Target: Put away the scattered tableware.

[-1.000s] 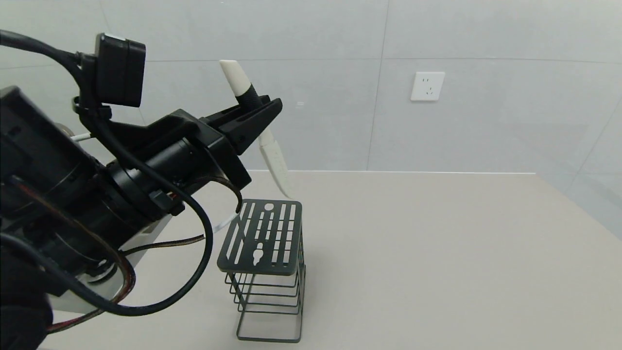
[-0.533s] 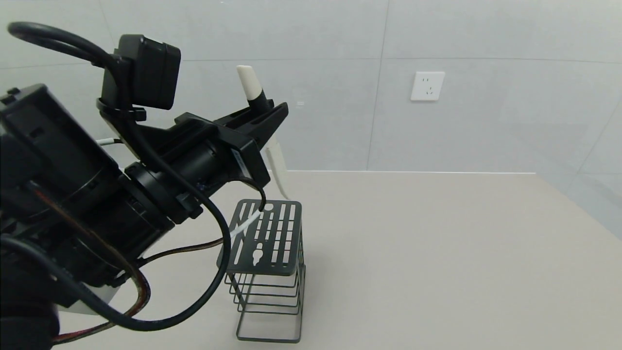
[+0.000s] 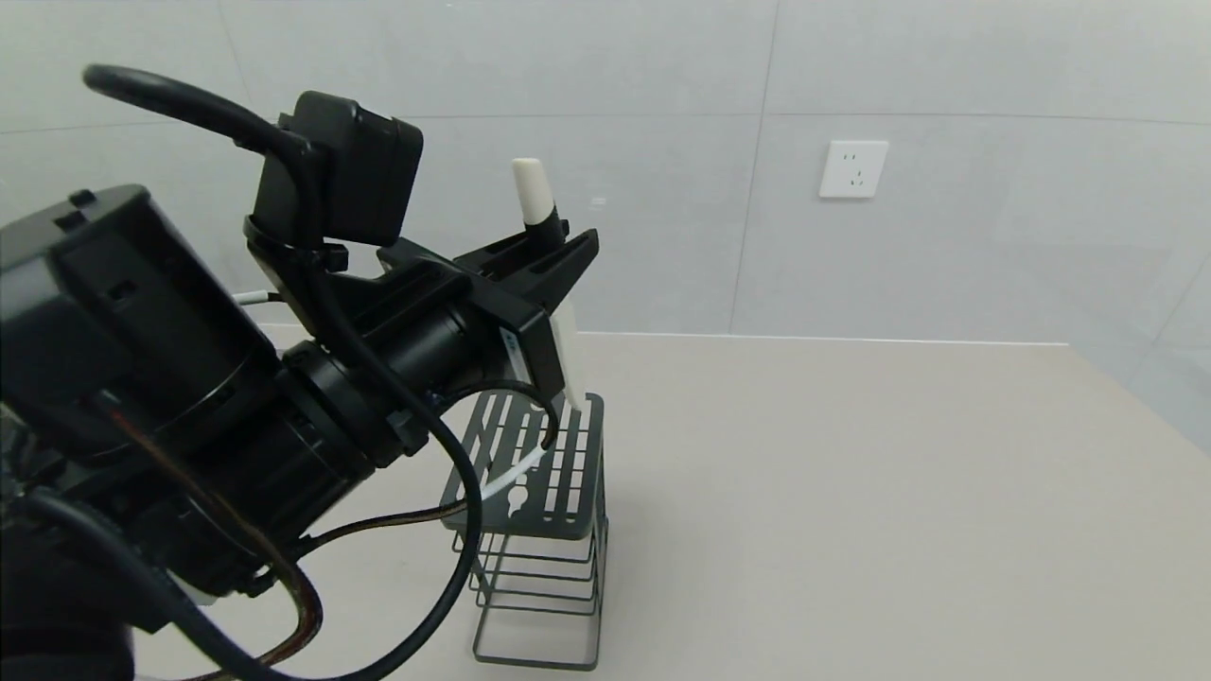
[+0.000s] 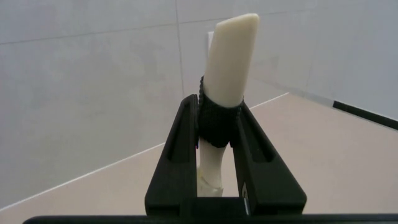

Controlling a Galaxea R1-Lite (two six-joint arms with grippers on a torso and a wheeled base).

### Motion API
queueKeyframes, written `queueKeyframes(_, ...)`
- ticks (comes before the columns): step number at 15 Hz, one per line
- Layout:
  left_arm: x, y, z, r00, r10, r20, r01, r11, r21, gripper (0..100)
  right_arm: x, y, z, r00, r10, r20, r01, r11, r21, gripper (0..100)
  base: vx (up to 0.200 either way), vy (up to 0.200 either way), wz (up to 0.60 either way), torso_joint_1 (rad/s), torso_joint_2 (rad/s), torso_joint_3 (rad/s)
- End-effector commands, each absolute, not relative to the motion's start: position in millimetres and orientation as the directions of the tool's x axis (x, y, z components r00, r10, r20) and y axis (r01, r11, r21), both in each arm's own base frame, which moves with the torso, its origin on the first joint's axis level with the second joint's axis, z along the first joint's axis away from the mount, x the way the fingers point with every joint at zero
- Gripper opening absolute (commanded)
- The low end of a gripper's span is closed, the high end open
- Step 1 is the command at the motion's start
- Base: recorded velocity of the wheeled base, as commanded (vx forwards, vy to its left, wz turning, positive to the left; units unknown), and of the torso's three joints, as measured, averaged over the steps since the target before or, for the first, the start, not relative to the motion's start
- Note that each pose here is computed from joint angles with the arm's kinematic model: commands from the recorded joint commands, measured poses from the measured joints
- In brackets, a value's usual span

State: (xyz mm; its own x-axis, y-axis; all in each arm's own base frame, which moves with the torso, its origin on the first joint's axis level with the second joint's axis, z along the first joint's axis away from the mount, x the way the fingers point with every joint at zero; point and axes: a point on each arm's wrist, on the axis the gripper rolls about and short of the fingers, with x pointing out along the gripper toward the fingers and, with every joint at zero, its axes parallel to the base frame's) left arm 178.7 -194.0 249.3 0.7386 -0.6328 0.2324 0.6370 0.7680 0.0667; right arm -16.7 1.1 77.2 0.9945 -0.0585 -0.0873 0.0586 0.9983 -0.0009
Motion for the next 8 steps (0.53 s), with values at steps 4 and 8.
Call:
queueKeyframes(4,185.4,-204.6,237.1,0.742,-0.639,0.202,0.633,0.768,0.102,0,-16.4,1.1,77.2,0.994,-0.058,-0.090,0.058,0.998,-0.001,100,0.000,0.000,0.00,0.000,0.00,0.000)
queueKeyframes(8,180.8,-214.6,232.4,0.773,-0.606,0.185,0.602,0.794,0.087,0,-16.4,1.1,77.2,0.994,-0.058,-0.090,0.058,0.998,-0.001,100,0.000,0.000,0.00,0.000,0.00,0.000)
